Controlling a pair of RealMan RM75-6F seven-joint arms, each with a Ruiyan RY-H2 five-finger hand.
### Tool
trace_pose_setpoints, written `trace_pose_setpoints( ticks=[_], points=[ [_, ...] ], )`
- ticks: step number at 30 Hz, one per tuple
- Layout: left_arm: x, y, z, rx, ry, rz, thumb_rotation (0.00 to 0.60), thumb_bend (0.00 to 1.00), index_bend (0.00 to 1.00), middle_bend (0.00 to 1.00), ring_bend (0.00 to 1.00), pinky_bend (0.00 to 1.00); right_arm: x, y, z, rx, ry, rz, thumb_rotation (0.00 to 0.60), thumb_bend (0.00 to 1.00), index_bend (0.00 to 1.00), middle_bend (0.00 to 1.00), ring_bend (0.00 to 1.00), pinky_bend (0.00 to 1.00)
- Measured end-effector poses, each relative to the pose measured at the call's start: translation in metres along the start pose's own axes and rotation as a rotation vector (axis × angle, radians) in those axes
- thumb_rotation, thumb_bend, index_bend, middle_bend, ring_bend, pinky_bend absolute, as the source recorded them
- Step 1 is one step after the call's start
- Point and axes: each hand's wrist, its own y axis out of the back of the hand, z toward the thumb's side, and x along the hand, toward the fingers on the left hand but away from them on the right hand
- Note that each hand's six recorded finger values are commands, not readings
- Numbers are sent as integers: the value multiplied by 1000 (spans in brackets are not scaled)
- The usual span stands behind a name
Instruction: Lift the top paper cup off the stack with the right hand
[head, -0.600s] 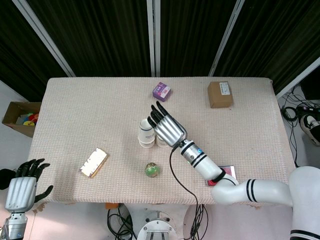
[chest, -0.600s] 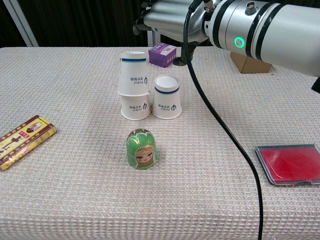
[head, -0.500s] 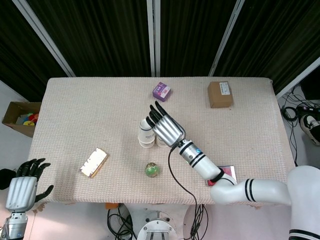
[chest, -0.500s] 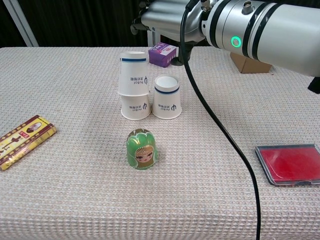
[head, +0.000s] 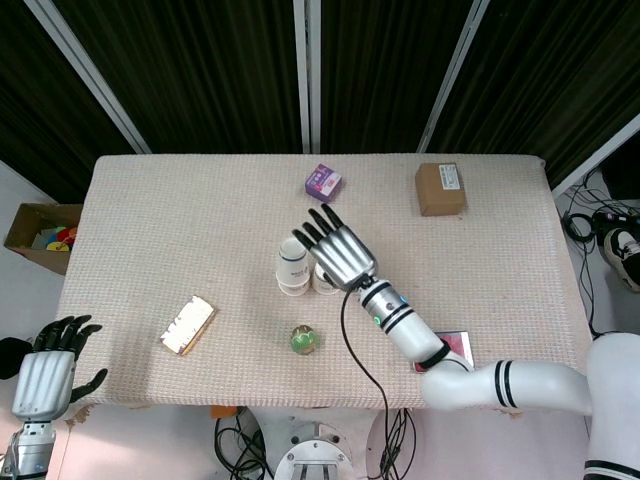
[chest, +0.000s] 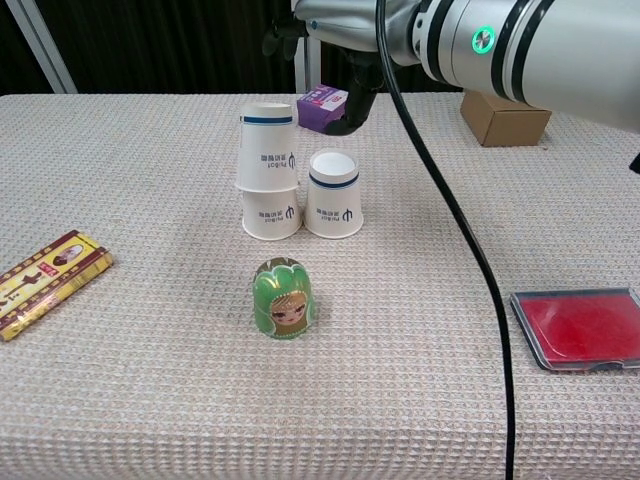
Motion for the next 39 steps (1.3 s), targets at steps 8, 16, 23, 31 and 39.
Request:
trace_pose_setpoints(
  ticks=[8, 16, 23, 31, 39],
  points=[
    [-1, -3, -7, 3, 25, -12, 600, 176, 278, 188, 138, 169, -15, -9, -1, -474, -53, 143, 600, 137, 35, 164, 0, 0],
    [-1, -4, -10, 20, 31, -27, 600, 176, 278, 188, 138, 169, -35, -2, -1, -562, -40, 200, 600, 187, 36, 159, 0, 0],
    [-2, -4, -13, 22, 44, -37, 600, 176, 278, 188, 138, 169, -51, -1, -1, -478, -46, 248, 600, 205, 61, 161, 0, 0],
    [-3, -5, -17, 23, 57, -43, 600, 176, 278, 188, 138, 169, -57, -7, -3, -438, -57, 300, 600, 215, 111, 181, 0, 0],
    [-4, -6, -19, 22, 67, -43, 600, 176, 278, 188, 138, 169, -62, -9, -4, -433, -60, 304, 600, 230, 154, 206, 0, 0]
  ],
)
